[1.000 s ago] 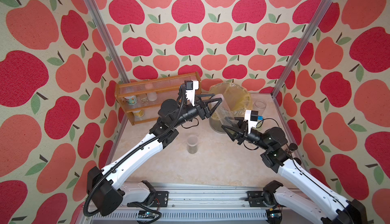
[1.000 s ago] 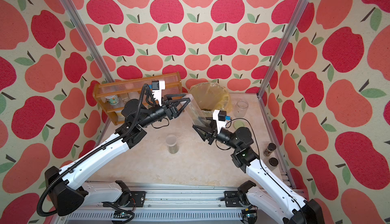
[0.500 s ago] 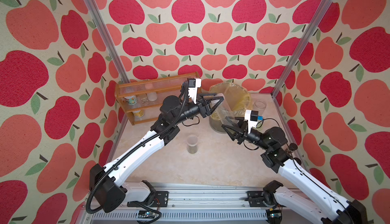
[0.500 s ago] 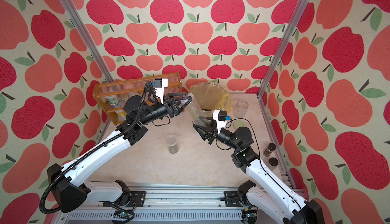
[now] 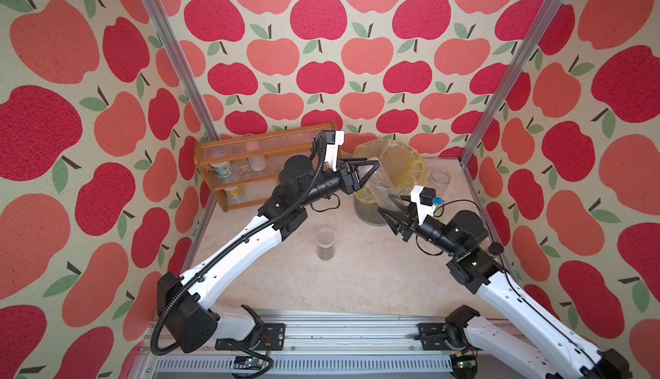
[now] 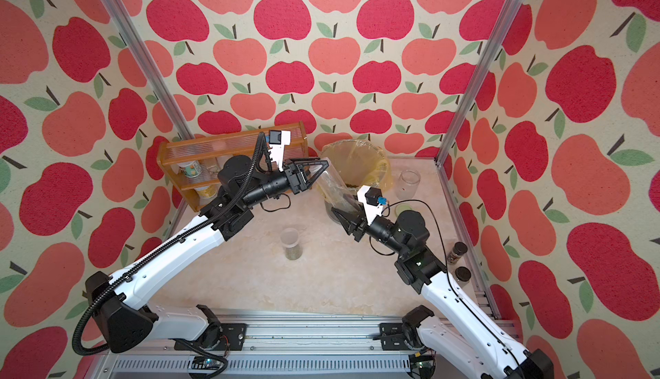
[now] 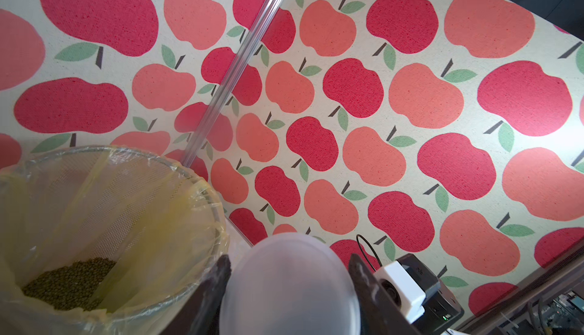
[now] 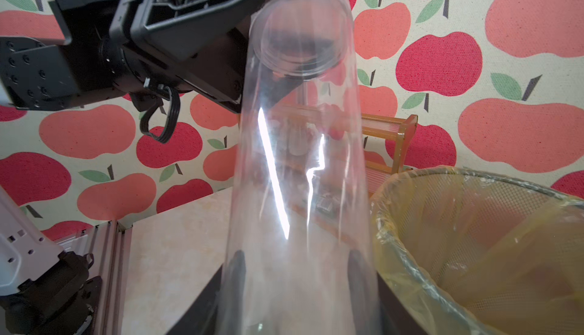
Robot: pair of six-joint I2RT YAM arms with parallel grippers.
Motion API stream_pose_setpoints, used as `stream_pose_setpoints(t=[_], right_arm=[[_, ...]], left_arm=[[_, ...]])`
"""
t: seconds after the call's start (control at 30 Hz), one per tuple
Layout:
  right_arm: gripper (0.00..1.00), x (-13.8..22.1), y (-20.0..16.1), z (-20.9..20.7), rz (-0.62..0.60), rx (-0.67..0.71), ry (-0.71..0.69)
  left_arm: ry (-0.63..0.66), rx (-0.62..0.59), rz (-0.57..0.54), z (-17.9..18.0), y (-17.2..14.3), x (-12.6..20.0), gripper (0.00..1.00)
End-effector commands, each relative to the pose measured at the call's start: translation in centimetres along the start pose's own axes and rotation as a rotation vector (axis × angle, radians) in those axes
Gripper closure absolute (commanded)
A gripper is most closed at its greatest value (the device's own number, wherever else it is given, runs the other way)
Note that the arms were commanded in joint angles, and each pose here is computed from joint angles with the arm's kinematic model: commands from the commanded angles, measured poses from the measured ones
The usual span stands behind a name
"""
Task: Empty moldy mung beans from jars
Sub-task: Unscrew the lid from the jar.
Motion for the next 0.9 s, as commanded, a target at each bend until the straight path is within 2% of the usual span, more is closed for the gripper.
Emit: stream_pose_setpoints(t=[0.0,0.2,0.37,0.53,0.87], right_arm=[[0.57,0.3,-0.2,-0.5,0.062,0.092,-0.094],[0.58,0.6,0.3,-1.0,0.09,0.16,-0.174],[0.58,1.0,0.6,-1.3,0.085,0.184,-0.228],[0.59,0.9,0.7,-2.1,0.1,0.197,-0.313],[0.6,0.6,1.5,-2.9,0.072,0.213,-0.394]], left_arm=[[0.09,0.03,-0.004,-0.5,1.3,-0.1,0.51],[0.248,0.088,0.104,0.3,0.7,-0.9,0.52],[0.297,0.133,0.148,0.6,0.5,-1.4,0.54],[0.327,0.138,0.154,0.0,0.7,-1.6,0.54],[0.414,0.19,0.178,-0.2,0.8,-1.7,0.57]])
Point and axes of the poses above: each gripper's point midway between its finger pads, its own x axis back along the fingers, its own z axis along the line the jaws close on, y = z × x, the point moved 8 cm from there along x, back along the fingers, and after that the axes turned 10 degrees about -x, right-handed, at the moved point
